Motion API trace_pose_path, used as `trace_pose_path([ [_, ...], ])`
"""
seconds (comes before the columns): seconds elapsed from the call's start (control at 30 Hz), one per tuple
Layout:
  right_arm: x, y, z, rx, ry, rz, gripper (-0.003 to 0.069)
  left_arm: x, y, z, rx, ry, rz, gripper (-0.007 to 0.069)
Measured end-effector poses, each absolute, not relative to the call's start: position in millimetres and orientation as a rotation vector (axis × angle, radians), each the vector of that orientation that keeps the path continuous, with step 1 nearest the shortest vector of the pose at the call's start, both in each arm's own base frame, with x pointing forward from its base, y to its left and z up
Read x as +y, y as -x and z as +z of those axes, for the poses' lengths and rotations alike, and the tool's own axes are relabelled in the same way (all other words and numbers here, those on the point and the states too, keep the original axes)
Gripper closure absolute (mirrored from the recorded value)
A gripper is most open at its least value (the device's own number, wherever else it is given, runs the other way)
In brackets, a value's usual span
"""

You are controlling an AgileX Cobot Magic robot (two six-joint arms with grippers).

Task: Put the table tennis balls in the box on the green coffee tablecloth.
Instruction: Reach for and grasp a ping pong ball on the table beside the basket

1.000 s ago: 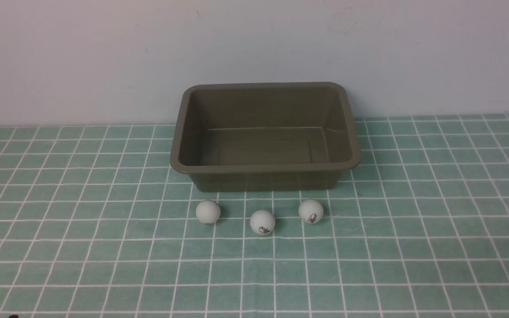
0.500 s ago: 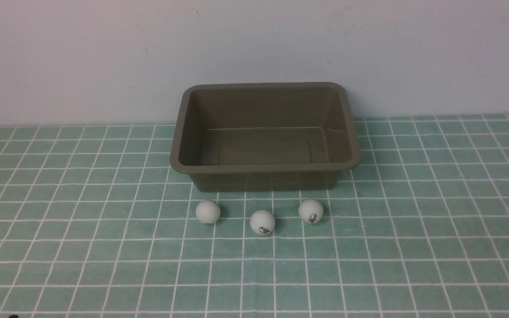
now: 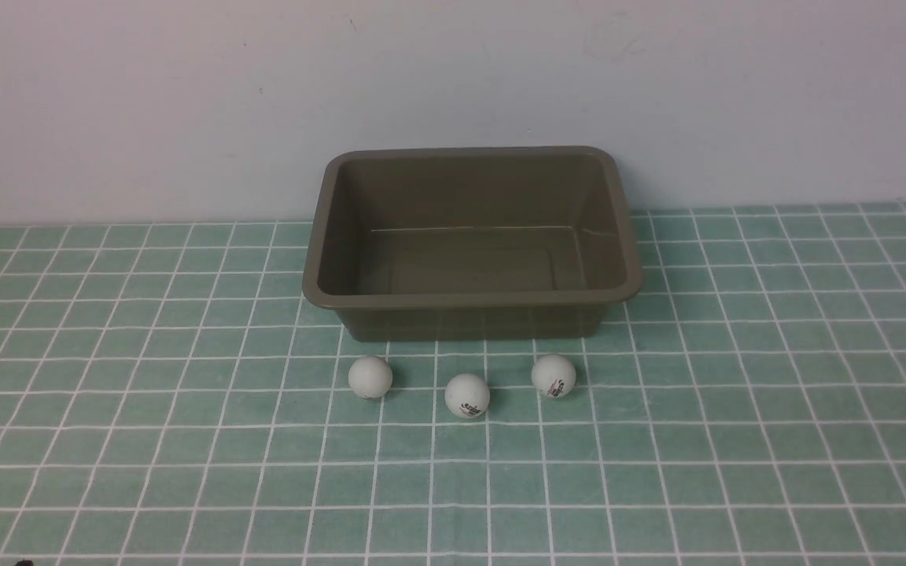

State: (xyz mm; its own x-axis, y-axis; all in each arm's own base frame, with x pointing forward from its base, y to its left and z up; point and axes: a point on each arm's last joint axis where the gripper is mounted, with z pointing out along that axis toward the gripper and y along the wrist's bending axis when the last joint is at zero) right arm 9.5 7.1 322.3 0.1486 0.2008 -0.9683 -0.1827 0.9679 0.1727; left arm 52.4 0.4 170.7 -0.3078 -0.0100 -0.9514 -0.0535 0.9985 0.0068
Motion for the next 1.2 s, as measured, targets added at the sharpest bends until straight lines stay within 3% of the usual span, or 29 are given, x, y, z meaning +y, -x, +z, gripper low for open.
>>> trace_pose_path([
  [0.17,7,-10,321,1.406,-0.014,0.276,0.0143,-1,-53,172,1.867,0.066,0.013,0.0179],
  [0.6,8,-11,313,1.504,0.004,0.265,0.0143,2,-57,198,1.512,0.466,-0.365,0.0179],
  [0.97,10,-11,304,1.598,0.022,0.259,0.0143,1,-57,200,1.435,0.642,-0.566,0.0179],
  [1.1,10,-10,300,1.640,0.098,0.196,0.0143,-9,-57,195,1.529,0.594,-0.645,0.0179],
  [1.2,12,-10,297,1.672,0.130,0.199,0.0143,-20,-54,198,1.639,0.412,-0.639,0.0179],
])
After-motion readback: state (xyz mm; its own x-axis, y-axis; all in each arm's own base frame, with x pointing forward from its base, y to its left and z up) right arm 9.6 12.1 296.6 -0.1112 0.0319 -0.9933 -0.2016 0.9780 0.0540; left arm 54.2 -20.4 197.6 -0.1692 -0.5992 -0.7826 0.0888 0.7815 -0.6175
